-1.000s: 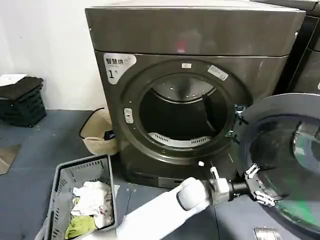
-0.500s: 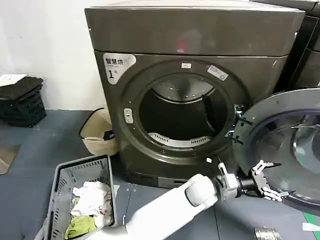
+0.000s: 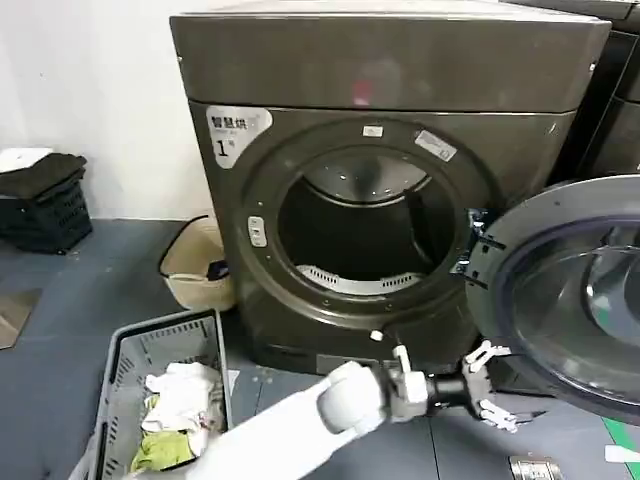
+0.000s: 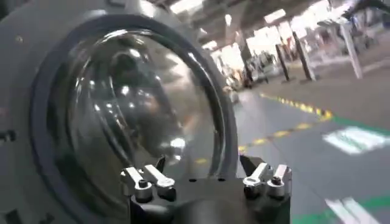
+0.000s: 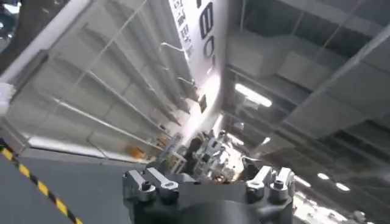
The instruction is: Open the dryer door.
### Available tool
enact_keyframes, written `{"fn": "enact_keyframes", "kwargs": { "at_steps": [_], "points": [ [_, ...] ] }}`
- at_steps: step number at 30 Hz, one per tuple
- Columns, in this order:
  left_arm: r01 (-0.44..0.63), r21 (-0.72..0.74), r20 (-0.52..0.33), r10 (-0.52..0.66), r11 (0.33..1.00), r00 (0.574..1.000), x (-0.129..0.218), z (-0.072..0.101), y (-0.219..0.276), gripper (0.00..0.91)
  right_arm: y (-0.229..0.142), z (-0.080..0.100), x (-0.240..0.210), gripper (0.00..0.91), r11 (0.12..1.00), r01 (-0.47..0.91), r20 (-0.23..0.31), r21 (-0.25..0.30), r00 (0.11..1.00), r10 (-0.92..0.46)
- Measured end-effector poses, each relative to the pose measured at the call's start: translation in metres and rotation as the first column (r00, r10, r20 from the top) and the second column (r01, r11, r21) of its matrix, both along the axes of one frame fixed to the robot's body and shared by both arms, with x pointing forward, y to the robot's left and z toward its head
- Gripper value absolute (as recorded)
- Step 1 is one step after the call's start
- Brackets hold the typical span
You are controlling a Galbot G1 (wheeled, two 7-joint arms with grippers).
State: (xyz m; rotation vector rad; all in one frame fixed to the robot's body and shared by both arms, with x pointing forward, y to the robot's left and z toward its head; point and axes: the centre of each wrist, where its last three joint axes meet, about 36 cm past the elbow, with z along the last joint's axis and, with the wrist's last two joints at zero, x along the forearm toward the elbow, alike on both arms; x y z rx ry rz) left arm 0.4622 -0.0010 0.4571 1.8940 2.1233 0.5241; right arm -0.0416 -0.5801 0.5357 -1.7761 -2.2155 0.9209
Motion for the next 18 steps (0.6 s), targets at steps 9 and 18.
{"fn": "enact_keyframes", "kwargs": {
  "at_steps": [9, 18],
  "points": [
    [-0.034, 0.169, 0.217, -0.004, 0.985, 0.976, -0.013, 0.006, 0.097, 0.907, -0.011, -0.012, 0.012, 0.907, 0.999, -0.028, 0.017, 0.034, 0.999, 0.028],
    [-0.085, 0.382, 0.454, -0.107, 0.92, 0.885, -0.022, 0.026, 0.207, 0.907, -0.023, -0.026, 0.031, 0.907, 0.995, -0.067, 0.035, 0.079, 0.997, 0.064]
  ]
}}
